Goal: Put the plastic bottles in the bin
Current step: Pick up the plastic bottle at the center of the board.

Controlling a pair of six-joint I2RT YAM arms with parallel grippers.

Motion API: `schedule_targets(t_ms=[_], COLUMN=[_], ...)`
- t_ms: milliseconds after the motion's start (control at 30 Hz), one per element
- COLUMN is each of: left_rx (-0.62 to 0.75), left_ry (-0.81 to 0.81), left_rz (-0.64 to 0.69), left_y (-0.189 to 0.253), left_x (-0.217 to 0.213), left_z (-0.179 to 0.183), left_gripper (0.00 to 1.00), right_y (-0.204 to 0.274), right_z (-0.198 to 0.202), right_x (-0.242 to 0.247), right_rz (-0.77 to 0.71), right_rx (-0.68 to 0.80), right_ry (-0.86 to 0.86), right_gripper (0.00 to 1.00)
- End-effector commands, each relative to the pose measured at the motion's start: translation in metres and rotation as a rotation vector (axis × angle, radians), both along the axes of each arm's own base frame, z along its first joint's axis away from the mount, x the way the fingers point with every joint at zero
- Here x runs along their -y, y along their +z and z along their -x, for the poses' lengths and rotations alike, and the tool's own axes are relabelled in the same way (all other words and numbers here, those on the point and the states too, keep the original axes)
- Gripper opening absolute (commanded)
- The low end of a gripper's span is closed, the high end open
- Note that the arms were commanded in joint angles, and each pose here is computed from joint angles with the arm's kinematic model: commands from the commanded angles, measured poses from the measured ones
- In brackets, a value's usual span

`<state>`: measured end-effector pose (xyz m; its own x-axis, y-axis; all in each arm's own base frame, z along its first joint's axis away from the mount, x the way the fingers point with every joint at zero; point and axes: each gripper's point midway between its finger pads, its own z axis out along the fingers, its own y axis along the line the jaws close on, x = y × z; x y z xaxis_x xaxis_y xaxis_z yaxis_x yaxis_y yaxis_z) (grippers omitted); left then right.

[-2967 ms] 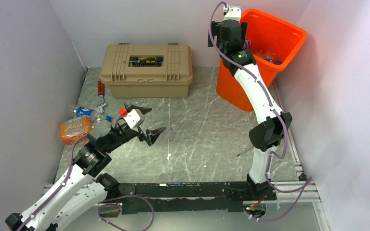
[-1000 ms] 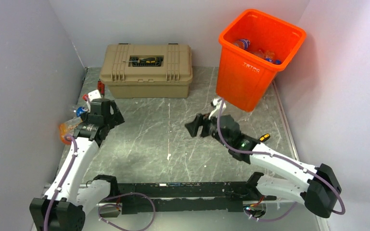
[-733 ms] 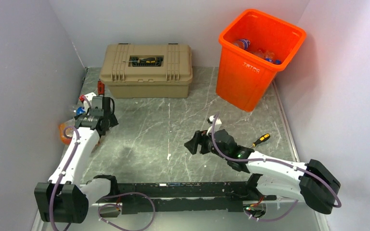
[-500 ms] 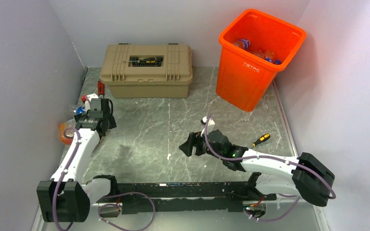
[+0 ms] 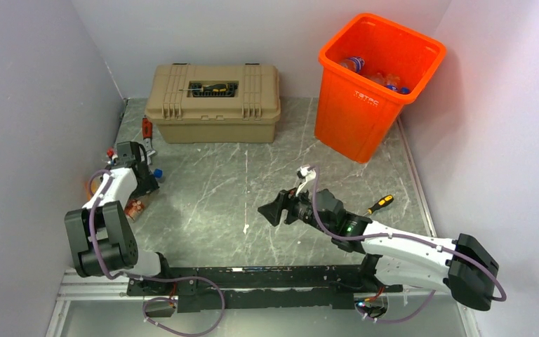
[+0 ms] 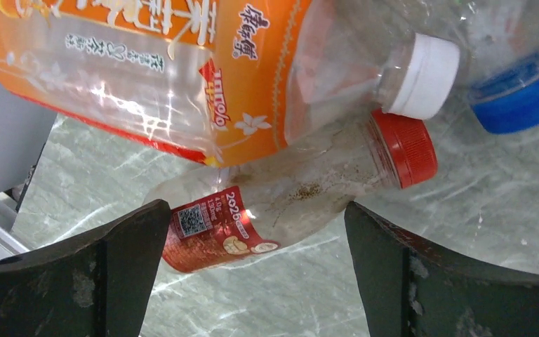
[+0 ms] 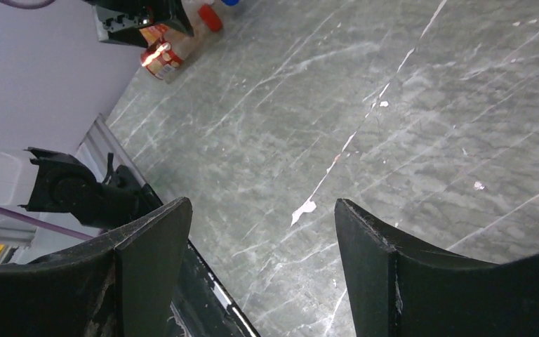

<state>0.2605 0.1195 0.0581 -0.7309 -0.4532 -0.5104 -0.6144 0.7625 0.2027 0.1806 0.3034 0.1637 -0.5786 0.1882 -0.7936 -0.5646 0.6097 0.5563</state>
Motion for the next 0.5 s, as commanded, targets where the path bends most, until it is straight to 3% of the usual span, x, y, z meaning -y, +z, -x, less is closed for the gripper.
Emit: schedule_targets(t_ms=[0, 133, 467], left_rx=[0.025, -0.010, -0.017], left_ry=[-0.022, -0.050, -0.178], left_rz=[0.043, 0.074, 0.154], left_y=[-0.005, -0.016, -0.019], left_x=[0.000, 0.004, 0.040], left_z=[-0.019, -0.023, -0.030], left_gripper=[0.99, 0.99, 0.84], right_y=[0.008, 0.008, 0.014], right_z=[-0.003, -0.005, -0.009], right_x=[0.005, 0.002, -0.010], right_rz=[0.009, 0.020, 0.006], right_rx=[0.051, 0.053, 0.049], right_ry=[-0.016, -0.013, -0.001], right_gripper=[0.79, 0.79, 0.79])
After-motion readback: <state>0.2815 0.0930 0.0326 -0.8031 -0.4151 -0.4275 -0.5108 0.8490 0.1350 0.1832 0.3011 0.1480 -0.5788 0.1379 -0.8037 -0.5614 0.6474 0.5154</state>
